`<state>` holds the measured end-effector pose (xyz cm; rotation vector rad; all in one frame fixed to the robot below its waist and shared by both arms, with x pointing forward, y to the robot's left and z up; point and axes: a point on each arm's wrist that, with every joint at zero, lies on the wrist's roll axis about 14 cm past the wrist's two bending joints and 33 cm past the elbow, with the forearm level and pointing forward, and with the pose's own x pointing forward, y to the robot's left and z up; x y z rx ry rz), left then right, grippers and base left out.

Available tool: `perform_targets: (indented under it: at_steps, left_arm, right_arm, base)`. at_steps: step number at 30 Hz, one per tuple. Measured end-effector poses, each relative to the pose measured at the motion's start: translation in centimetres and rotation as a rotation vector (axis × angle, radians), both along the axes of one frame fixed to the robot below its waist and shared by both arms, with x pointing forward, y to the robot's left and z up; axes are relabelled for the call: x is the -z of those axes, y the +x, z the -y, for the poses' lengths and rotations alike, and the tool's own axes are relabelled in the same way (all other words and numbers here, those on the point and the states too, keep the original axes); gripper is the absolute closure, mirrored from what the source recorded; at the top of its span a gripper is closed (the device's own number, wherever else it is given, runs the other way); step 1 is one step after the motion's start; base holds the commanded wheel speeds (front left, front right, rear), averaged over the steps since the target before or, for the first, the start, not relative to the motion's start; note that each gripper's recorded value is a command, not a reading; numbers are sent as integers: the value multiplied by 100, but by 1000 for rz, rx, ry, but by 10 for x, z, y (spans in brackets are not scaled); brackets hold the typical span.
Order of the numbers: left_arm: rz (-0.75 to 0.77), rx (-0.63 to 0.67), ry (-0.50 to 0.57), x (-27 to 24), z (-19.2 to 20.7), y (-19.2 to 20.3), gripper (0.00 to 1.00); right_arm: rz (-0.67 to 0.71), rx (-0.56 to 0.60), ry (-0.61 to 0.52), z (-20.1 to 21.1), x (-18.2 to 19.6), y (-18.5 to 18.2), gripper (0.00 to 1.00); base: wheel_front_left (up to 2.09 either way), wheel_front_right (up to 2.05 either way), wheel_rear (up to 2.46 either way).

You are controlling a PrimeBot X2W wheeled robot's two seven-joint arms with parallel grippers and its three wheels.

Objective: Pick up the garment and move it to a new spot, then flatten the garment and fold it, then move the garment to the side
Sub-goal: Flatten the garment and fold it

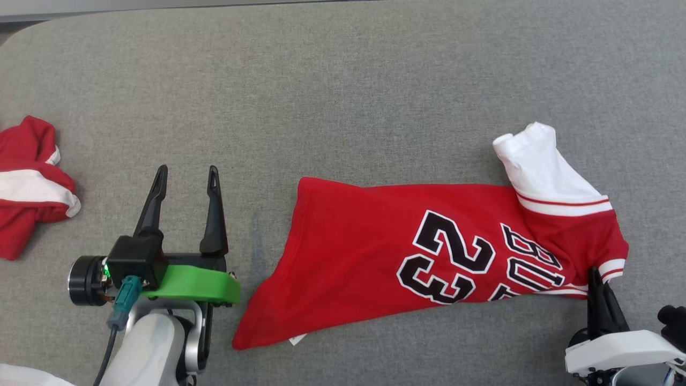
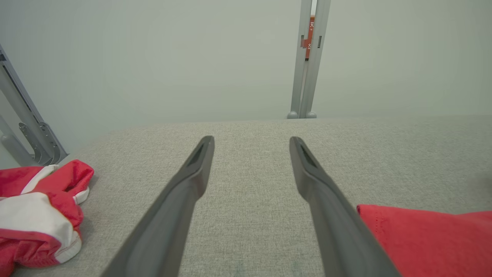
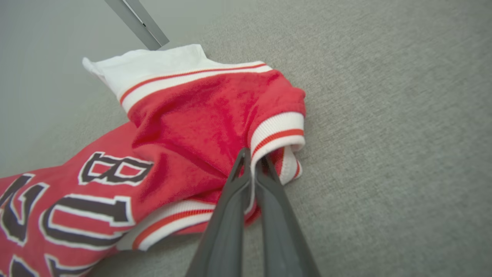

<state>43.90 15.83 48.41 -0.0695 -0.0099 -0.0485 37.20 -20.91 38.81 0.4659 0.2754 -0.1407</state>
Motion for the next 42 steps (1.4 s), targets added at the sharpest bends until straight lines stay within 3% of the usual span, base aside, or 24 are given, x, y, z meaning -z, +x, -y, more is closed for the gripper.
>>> perform_targets:
  at_steps: [1,2,15,21,34,42]
  left_arm:
    - [-3,-2,0,1,0,-1,0]
    - [-3,-2,-2,1,0,-1,0]
    - [-30,-37,5,6,-10,-16,0]
    - [-29,-42,15,3,-14,-27,0]
    - [-29,-58,17,-4,-19,-47,0]
    - [-35,-45,9,-6,-14,-50,0]
  right_arm:
    - [-15,-3,5,-2,5,-4,46]
    - [-17,-3,5,-3,6,-6,0]
    - [269,-158,-308,-17,-91,32,0]
    - [322,-185,-329,-23,-120,35,0]
    - [253,-176,-312,-21,-115,-2,0]
    - [279,-178,-314,-24,-127,-8,0]
  base:
    - [0,0,0]
    - [0,0,0]
    - [0,0,0]
    - [0,0,0]
    - [0,0,0]
    - [0,0,0]
